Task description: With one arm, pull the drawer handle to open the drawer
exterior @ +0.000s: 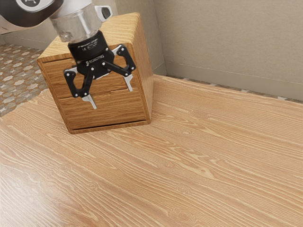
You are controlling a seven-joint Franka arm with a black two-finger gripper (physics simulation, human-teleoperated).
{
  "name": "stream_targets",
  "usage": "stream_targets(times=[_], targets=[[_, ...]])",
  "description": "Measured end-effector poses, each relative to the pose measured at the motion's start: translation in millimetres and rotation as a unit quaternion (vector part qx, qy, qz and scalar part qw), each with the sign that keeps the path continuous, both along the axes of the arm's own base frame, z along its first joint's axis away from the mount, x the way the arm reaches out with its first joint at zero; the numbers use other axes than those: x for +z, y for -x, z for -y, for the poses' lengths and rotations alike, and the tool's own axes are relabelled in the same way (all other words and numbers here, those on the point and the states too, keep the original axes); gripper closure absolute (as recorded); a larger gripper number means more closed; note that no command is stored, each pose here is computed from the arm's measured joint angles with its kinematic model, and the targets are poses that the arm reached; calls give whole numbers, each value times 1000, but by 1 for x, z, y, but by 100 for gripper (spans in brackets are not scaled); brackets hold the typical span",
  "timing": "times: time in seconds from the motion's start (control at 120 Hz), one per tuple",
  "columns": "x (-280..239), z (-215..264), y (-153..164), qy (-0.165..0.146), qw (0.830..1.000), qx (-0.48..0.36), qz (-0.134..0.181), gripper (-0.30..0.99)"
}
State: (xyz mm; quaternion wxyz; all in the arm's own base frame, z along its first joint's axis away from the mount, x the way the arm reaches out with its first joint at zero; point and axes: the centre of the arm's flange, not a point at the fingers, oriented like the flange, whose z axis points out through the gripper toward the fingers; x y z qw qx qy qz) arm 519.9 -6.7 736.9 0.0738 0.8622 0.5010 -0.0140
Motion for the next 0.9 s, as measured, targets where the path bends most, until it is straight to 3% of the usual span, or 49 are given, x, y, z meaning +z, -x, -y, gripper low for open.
stream_targets(times=[0.233, 0.3, 0.367, 0.558, 0.667, 0.742, 0.808, 0.9], targets=[[4, -5, 3, 2, 997, 74, -7, 2], [46, -19, 30, -25, 992, 121, 37, 2], [83, -62, 51, -47, 976, 196, 83, 2], [77, -124, 27, -42, 946, 301, 115, 2], [88, -155, 42, -37, 911, 387, 141, 3], [104, -169, 71, -64, 857, 486, 163, 3], [96, -151, 58, -89, 818, 543, 170, 3], [74, -143, 33, -74, 787, 591, 162, 3]])
